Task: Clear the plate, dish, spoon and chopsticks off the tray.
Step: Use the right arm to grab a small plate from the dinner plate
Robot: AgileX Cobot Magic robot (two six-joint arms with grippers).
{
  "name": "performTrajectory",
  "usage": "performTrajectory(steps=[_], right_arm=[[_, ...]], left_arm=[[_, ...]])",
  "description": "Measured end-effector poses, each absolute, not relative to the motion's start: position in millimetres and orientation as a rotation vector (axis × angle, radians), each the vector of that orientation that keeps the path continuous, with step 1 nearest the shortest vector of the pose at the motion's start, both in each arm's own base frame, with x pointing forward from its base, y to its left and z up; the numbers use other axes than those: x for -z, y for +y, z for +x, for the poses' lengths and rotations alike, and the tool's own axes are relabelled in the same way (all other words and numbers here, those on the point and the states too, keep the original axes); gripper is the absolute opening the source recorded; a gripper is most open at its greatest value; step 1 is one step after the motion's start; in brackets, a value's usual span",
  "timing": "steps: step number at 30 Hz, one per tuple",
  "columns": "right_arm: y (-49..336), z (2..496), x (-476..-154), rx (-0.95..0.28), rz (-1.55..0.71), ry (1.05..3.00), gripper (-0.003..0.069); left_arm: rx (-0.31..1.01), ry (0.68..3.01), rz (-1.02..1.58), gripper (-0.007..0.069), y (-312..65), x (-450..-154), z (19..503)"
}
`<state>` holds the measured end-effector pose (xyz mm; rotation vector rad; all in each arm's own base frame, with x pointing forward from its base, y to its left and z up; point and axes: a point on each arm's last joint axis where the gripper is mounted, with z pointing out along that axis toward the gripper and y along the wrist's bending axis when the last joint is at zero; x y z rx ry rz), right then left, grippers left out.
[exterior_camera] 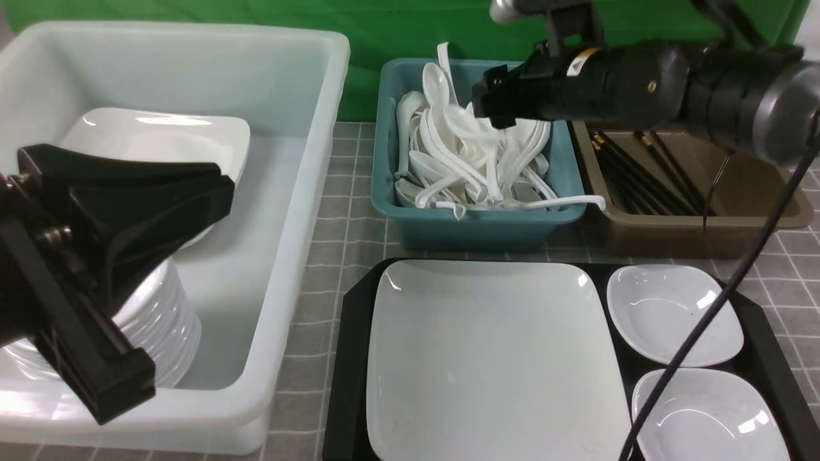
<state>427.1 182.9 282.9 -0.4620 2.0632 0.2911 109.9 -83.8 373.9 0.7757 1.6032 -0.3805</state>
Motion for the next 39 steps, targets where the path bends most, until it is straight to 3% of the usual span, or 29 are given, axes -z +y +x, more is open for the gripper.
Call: performTrajectory(steps=[2, 7, 9, 12, 16, 20, 27, 32, 39], right_arm=[[179.8, 417.5, -295.4, -0.296, -0.495, 2.112, 0.0521], [156.2, 352.5, -338.6, -0.184, -0.694, 2.379, 0.0368], [151.3, 335.5, -338.8, -0.155, -0.72, 2.446, 0.0356], [140.5, 279.0, -319.0, -0.057, -0.796, 2.702, 0.0346], [138.3, 223.3, -276.1, 0.032, -0.915, 2.873, 0.0411], [135.8, 180.7, -222.9, 0.092, -1.009, 2.918, 0.0547], [127.5, 177.9, -181.8, 0.175, -0.98, 2.81, 0.0561], [127.5, 187.2, -167.0, 0.272, -1.032, 2.764, 0.0493], [129.0, 189.9, -157.0, 0.304, -1.07, 2.776, 0.0242]], left_arm=[[0.381, 1.604, 0.777, 0.002, -83.8, -373.8, 109.9], [0.379, 1.609, 0.784, 0.002, -83.9, -373.1, 109.6], [0.379, 1.61, 0.786, 0.002, -83.9, -373.0, 109.6], [0.376, 1.61, 0.787, 0.002, -83.8, -373.0, 109.6], [0.376, 1.61, 0.788, 0.002, -83.8, -372.9, 109.6], [0.376, 1.61, 0.788, 0.002, -83.8, -372.9, 109.6], [0.376, 1.61, 0.788, 0.002, -83.8, -372.9, 109.6], [0.375, 1.61, 0.789, 0.002, -83.8, -372.9, 109.6], [0.379, 1.621, 0.8, 0.002, -84.1, -371.6, 108.9]])
